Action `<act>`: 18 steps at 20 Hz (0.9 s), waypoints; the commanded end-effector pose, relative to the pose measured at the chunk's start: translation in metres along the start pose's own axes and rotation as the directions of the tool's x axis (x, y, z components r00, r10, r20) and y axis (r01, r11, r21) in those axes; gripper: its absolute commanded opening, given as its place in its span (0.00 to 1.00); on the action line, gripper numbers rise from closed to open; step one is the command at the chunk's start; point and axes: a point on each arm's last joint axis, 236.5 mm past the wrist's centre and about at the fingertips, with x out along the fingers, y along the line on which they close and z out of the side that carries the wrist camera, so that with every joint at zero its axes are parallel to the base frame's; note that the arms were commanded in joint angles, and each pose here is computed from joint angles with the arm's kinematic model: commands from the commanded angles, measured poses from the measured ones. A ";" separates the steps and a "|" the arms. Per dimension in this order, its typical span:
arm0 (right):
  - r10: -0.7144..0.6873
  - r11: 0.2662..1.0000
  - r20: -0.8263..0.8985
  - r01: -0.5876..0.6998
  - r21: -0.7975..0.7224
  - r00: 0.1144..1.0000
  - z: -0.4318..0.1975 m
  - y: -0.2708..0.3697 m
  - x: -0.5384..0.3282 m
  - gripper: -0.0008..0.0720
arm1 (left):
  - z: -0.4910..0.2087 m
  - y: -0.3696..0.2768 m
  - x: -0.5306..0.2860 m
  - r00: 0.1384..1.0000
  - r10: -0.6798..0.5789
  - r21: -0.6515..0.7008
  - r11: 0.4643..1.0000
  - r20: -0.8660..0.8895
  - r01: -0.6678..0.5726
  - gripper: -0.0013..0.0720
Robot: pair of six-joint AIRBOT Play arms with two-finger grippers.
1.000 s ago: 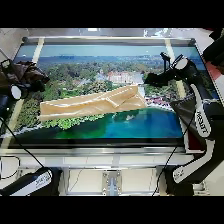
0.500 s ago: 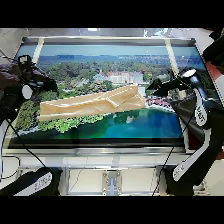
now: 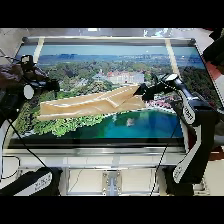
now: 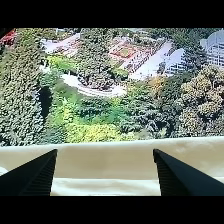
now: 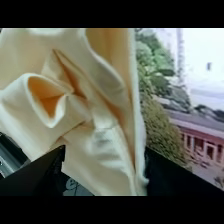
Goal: Fold the shirts.
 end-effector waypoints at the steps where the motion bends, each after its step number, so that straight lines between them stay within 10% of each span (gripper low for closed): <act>1: 0.001 0.999 -0.033 -0.003 -0.054 0.999 -0.008 0.020 0.024 0.69 | 0.000 -0.001 0.000 1.000 -0.002 -0.001 1.000 0.000 0.002 0.98; 3: 0.002 0.996 -0.043 -0.006 -0.088 0.999 -0.010 0.035 0.030 0.15 | -0.001 0.000 0.001 1.000 -0.001 -0.001 1.000 -0.004 0.001 0.98; 4: 0.009 0.994 -0.052 -0.015 -0.108 0.999 -0.012 0.045 0.030 0.04 | -0.003 -0.001 0.001 1.000 -0.001 -0.001 1.000 -0.011 0.001 0.97; 5: 0.022 0.991 -0.075 -0.032 -0.130 0.997 -0.018 0.057 0.027 0.04 | -0.006 -0.001 0.002 1.000 0.000 0.001 1.000 -0.023 0.000 0.78; 7: 0.032 0.982 -0.124 -0.054 -0.180 0.992 -0.033 0.081 0.009 0.04 | -0.019 -0.006 0.006 0.997 -0.019 -0.033 0.999 -0.076 0.016 0.02; 18: -0.359 0.876 0.034 0.350 -0.332 0.933 -0.115 0.105 -0.167 0.04 | -0.157 -0.208 0.019 0.858 -0.312 0.187 0.892 -0.407 0.412 0.03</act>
